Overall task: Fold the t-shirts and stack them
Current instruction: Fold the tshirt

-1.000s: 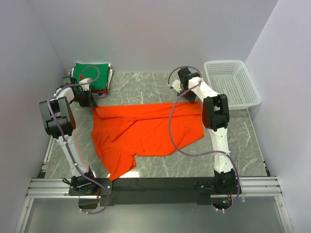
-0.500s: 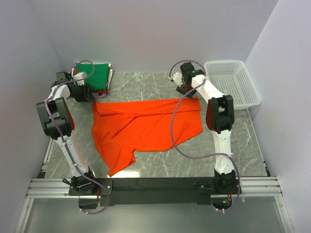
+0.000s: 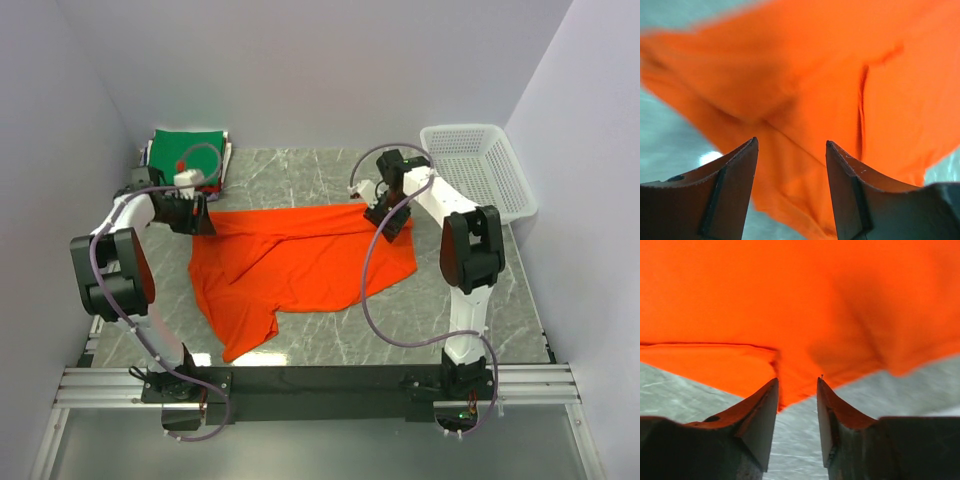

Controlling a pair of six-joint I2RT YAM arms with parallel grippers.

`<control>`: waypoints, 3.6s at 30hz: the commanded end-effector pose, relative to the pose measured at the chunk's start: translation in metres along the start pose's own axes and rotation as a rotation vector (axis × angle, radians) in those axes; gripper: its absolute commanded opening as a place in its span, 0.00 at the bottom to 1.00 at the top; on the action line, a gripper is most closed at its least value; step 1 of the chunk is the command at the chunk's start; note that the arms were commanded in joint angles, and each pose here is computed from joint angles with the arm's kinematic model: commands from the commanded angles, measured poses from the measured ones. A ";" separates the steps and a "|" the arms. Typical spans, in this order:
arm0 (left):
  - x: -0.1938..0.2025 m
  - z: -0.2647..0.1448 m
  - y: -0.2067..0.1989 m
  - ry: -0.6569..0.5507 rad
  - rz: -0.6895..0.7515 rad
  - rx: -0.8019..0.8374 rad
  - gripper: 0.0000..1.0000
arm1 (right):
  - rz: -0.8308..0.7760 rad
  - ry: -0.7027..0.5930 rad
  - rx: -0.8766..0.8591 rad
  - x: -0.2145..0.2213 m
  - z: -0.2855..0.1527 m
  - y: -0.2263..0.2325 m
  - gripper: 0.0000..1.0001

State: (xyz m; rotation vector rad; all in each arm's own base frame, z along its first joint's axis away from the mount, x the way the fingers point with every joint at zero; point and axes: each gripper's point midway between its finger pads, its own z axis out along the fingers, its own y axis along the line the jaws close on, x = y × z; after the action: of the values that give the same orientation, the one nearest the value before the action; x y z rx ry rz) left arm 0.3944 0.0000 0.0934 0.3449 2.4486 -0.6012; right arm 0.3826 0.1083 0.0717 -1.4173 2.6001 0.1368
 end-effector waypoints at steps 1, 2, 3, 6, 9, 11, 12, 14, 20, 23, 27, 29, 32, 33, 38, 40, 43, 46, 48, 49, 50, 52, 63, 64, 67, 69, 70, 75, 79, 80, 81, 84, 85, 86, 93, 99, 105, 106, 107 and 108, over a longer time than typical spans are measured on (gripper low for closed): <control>0.014 0.005 -0.018 0.031 0.050 0.034 0.62 | -0.020 -0.014 -0.041 -0.004 0.005 0.015 0.45; 0.020 0.008 -0.021 0.043 0.047 0.043 0.62 | -0.020 -0.012 -0.047 -0.004 0.010 0.016 0.46; 0.023 0.012 -0.024 0.054 0.052 0.046 0.63 | -0.014 -0.007 -0.059 -0.003 0.013 0.018 0.48; 0.034 0.021 -0.027 0.083 0.045 0.057 0.63 | -0.005 0.003 -0.101 0.000 0.020 0.026 0.50; 0.044 0.029 -0.026 0.110 0.038 0.049 0.63 | -0.005 0.014 -0.112 0.004 0.027 0.032 0.51; 0.048 0.034 -0.021 0.123 0.028 0.040 0.63 | -0.006 0.031 -0.127 0.008 0.032 0.037 0.51; 0.049 0.035 -0.019 0.126 0.023 0.034 0.63 | -0.008 0.040 -0.133 0.009 0.034 0.038 0.51; 0.051 0.038 -0.016 0.131 0.017 0.024 0.63 | 0.001 0.054 -0.134 0.013 0.039 0.039 0.51; 0.055 0.042 -0.014 0.140 0.011 0.018 0.63 | 0.004 0.063 -0.119 0.014 0.046 0.035 0.53; 0.059 0.044 -0.010 0.151 0.009 0.007 0.62 | 0.001 0.059 -0.138 0.013 0.044 0.039 0.45; 0.061 0.048 -0.005 0.159 -0.005 -0.005 0.58 | -0.008 0.068 -0.162 0.017 0.036 0.046 0.17; 0.060 0.050 -0.004 0.161 -0.013 -0.005 0.57 | -0.014 0.076 -0.161 0.025 0.030 0.049 0.06; 0.060 0.052 -0.002 0.163 -0.019 -0.006 0.56 | -0.021 0.072 -0.156 0.034 0.019 0.055 0.00; 0.059 0.052 -0.001 0.160 -0.019 -0.006 0.56 | -0.020 0.067 -0.156 0.037 0.015 0.056 0.00; 0.058 0.053 0.002 0.162 -0.016 -0.016 0.55 | -0.021 0.031 -0.157 0.053 -0.009 0.069 0.00; 0.059 0.053 0.004 0.162 -0.014 -0.019 0.55 | -0.028 0.014 -0.152 0.057 -0.019 0.075 0.00; 0.060 0.053 0.006 0.165 -0.013 -0.028 0.55 | -0.031 0.035 -0.159 0.077 -0.023 0.087 0.00; 0.061 0.051 0.009 0.166 -0.016 -0.033 0.55 | -0.038 0.114 -0.191 0.117 -0.016 0.109 0.00; 0.062 0.050 0.012 0.167 -0.020 -0.039 0.55 | -0.046 0.142 -0.182 0.133 -0.013 0.114 0.00; 0.062 0.050 0.013 0.167 -0.020 -0.039 0.55 | -0.051 0.146 -0.170 0.139 -0.013 0.116 0.00; 0.062 0.050 0.013 0.168 -0.022 -0.040 0.54 | -0.052 0.180 -0.163 0.153 -0.007 0.119 0.00; 0.064 0.051 0.015 0.173 -0.026 -0.043 0.54 | -0.055 0.214 -0.162 0.170 -0.001 0.124 0.00; 0.043 0.030 0.009 0.098 -0.001 0.006 0.58 | -0.020 0.212 -0.176 0.160 -0.009 0.111 0.06; 0.040 0.026 0.004 0.087 0.011 0.017 0.59 | -0.014 0.149 -0.169 0.140 -0.018 0.104 0.11; 0.025 0.010 -0.008 0.036 0.041 0.024 0.60 | 0.027 0.040 -0.136 0.100 -0.032 0.085 0.26; 0.019 0.005 -0.013 0.017 0.026 0.032 0.58 | 0.117 0.008 -0.114 0.079 -0.025 0.069 0.26; 0.018 0.005 -0.014 0.011 0.019 0.033 0.58 | 0.147 -0.035 -0.077 0.061 -0.030 0.054 0.27; 0.010 0.015 -0.037 -0.009 -0.018 0.103 0.56 | 0.365 -0.101 -0.068 0.005 -0.014 0.016 0.21; 0.003 0.034 -0.062 -0.004 0.012 0.136 0.56 | 0.459 -0.159 -0.056 -0.031 0.000 -0.011 0.20; 0.002 0.040 -0.071 0.002 0.033 0.146 0.57 | 0.473 -0.184 -0.033 -0.039 0.002 -0.020 0.20; 0.003 0.046 -0.073 0.011 0.024 0.148 0.58 | 0.496 -0.183 -0.035 -0.041 0.008 -0.023 0.19; -0.004 0.062 -0.079 0.022 0.021 0.157 0.60 | 0.534 -0.222 -0.002 -0.056 0.013 -0.038 0.18; -0.004 0.066 -0.078 0.025 0.016 0.159 0.61 | 0.541 -0.237 0.001 -0.061 0.011 -0.043 0.18; -0.005 0.069 -0.076 0.026 0.012 0.160 0.62 | 0.548 -0.246 0.002 -0.064 0.012 -0.045 0.18; 0.006 0.103 -0.098 0.108 0.021 0.224 0.65 | 0.595 -0.247 -0.008 -0.072 0.023 -0.052 0.18; 0.015 0.105 -0.130 0.136 0.084 0.298 0.58 | 0.597 -0.220 0.012 -0.068 0.032 -0.057 0.18; 0.028 0.098 -0.153 0.166 0.131 0.343 0.48 | 0.598 -0.209 0.016 -0.066 0.034 -0.059 0.18; 0.031 0.095 -0.159 0.176 0.136 0.368 0.46 | 0.597 -0.207 0.018 -0.067 0.034 -0.059 0.18; 0.037 0.093 -0.166 0.196 0.144 0.386 0.44 | 0.598 -0.204 0.021 -0.066 0.034 -0.060 0.18; 0.040 0.087 -0.171 0.195 0.179 0.397 0.41 | 0.597 -0.202 0.022 -0.065 0.035 -0.060 0.18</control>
State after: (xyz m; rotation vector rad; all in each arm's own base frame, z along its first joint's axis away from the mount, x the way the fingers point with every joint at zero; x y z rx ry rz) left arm 0.3643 -0.1728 0.0371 0.6802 2.5131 -0.9428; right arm 0.4570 0.1397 0.0351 -0.5694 2.7877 0.3341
